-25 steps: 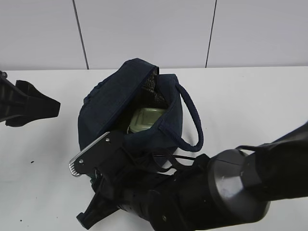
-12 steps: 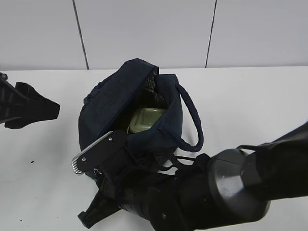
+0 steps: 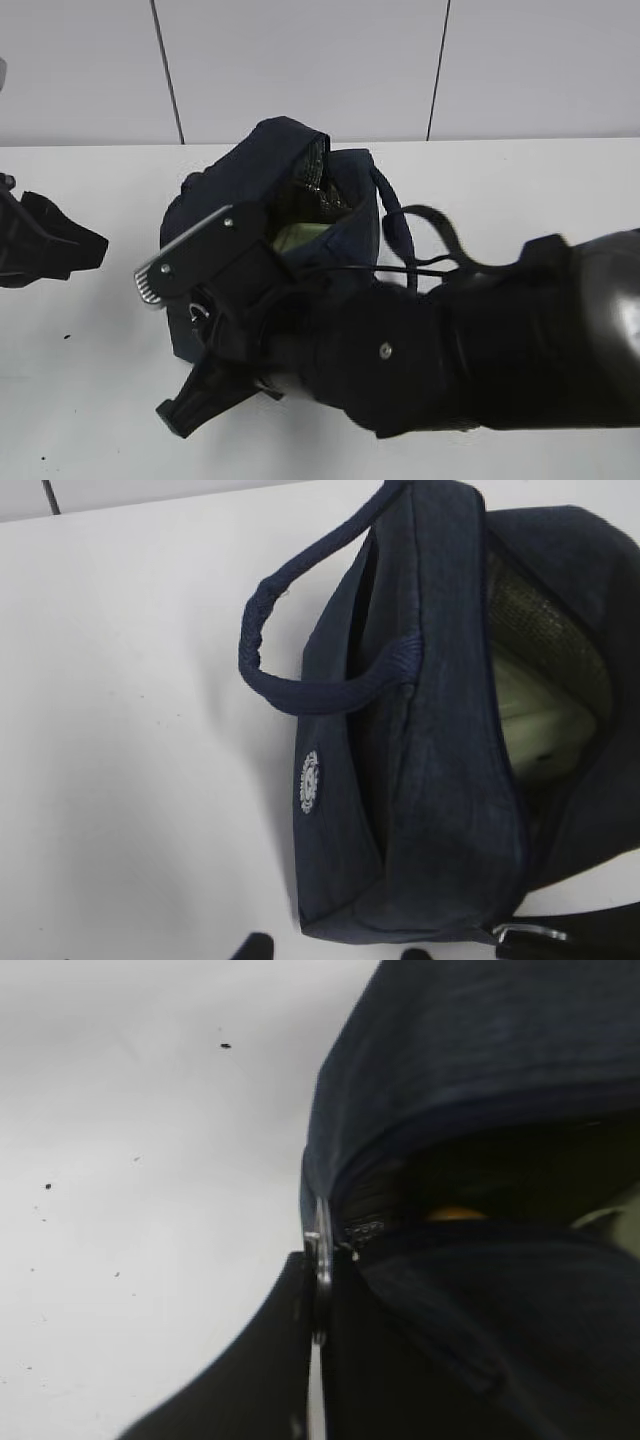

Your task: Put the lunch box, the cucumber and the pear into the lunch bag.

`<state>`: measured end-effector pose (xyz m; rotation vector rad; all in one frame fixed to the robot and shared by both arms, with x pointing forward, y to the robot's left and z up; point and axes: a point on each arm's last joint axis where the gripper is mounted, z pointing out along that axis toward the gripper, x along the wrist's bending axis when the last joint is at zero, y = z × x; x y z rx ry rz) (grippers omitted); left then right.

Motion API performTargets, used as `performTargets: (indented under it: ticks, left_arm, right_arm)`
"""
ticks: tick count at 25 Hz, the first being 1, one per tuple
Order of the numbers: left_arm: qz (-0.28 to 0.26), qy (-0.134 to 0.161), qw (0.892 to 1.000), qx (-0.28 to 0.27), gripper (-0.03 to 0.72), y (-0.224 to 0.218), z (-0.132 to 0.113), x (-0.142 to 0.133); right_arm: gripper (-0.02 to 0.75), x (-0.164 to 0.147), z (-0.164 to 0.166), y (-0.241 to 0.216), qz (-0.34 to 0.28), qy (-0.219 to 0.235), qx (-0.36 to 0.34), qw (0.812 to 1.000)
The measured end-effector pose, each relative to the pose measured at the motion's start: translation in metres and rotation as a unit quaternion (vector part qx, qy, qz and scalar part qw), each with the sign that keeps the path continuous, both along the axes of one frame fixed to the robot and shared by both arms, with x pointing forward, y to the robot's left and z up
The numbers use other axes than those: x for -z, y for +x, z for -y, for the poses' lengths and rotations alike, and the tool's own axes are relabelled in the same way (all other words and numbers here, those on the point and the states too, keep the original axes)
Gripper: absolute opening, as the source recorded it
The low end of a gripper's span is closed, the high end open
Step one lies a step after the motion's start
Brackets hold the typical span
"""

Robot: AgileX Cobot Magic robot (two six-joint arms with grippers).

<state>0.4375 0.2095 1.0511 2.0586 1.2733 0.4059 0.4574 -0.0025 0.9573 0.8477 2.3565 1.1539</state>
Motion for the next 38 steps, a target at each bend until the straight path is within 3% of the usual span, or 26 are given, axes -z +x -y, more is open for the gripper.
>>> performTargets:
  ticks: [6, 10, 14, 22, 33, 36, 38]
  left_arm:
    - [0.01, 0.0, 1.0, 0.009, 0.249, 0.001, 0.001, -0.001]
    - [0.05, 0.005, 0.998, 0.03, 0.307, 0.003, 0.003, -0.002]
    - [0.077, 0.029, 0.994, 0.075, 0.364, 0.0, 0.004, 0.014]
    - [0.109, 0.067, 0.977, 0.171, 0.374, 0.009, 0.014, 0.04]
    - [0.072, 0.068, 0.975, 0.2, 0.375, 0.03, 0.027, 0.076]
    - [0.063, 0.054, 0.973, 0.215, 0.337, 0.037, 0.034, 0.079]
    - [0.05, 0.048, 0.973, 0.222, 0.232, 0.041, 0.037, 0.084]
  right_arm:
    - [0.006, -0.029, 0.012, 0.0, 0.052, -0.026, 0.005, 0.998]
    - [0.006, -0.045, 0.012, 0.004, 0.073, -0.026, 0.009, 0.997]
    - [0.006, -0.059, 0.008, 0.01, 0.088, -0.026, 0.021, 0.996]
    - [0.006, -0.066, 0.007, 0.013, 0.084, -0.031, 0.034, 0.995]
    - [0.006, -0.066, 0.007, 0.013, 0.085, -0.035, 0.031, 0.995]
    - [0.006, -0.066, 0.007, 0.013, 0.085, -0.035, 0.031, 0.995]
    - [0.006, -0.066, 0.007, 0.013, 0.084, -0.034, 0.032, 0.995]
